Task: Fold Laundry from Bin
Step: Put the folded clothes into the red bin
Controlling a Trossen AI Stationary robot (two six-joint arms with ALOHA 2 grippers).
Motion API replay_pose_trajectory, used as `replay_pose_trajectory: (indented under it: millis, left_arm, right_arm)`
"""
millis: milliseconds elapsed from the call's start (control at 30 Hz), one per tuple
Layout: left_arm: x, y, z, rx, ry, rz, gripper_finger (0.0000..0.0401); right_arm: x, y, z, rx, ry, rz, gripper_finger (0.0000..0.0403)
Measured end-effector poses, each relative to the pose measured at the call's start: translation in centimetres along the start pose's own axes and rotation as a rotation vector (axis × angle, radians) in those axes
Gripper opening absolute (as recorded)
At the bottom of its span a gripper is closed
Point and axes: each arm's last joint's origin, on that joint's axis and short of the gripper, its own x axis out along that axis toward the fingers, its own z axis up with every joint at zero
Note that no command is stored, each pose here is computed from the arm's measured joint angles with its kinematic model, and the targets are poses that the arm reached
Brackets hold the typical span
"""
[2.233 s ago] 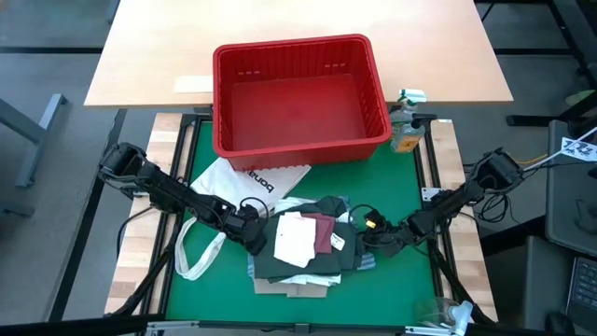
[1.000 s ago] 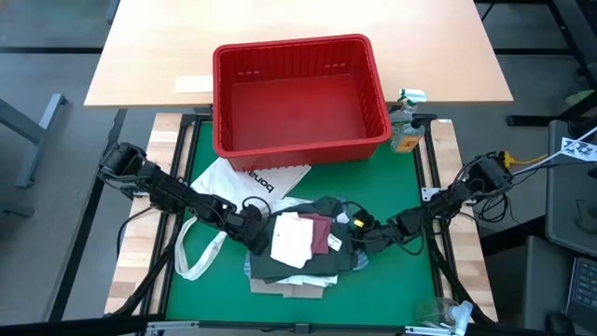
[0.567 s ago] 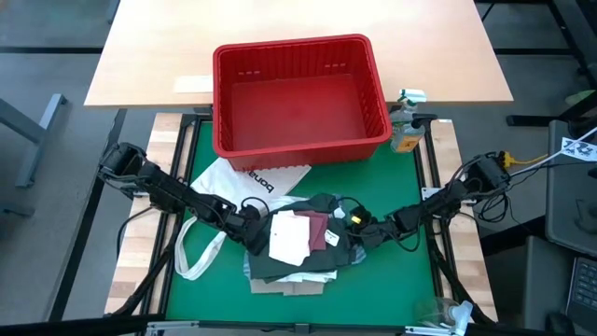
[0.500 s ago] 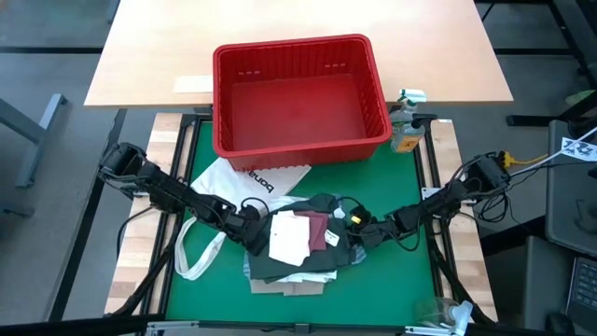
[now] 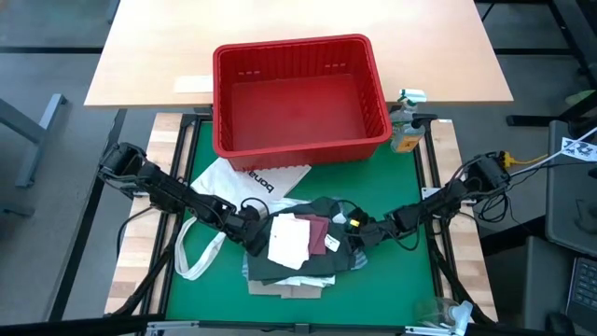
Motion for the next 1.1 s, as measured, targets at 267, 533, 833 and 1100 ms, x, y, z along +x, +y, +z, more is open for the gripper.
replay_pose_trajectory:
  millis: [267,533,833,1100]
  left_arm:
    - [0.0,0.0,-0.1,0.002,0.0,0.0,0.0116]
    - [0.0,-0.1,-0.4,0.014,0.004,-0.002,0.0116]
    - [0.0,-0.1,-0.4,0.012,-0.007,0.003,0.0116]
    - [0.0,-0.1,-0.3,0.01,-0.01,0.005,0.0111]
  right_arm:
    - [-0.7,0.0,0.2,0.003,0.007,-0.033,0.015]
    - [-3.8,-0.3,1.1,-0.025,-0.05,-0.148,0.015]
    - [-6.9,-0.5,1.8,-0.042,-0.054,-0.205,0.015]
    - [-8.6,-0.5,2.2,-0.038,-0.061,-0.189,0.015]
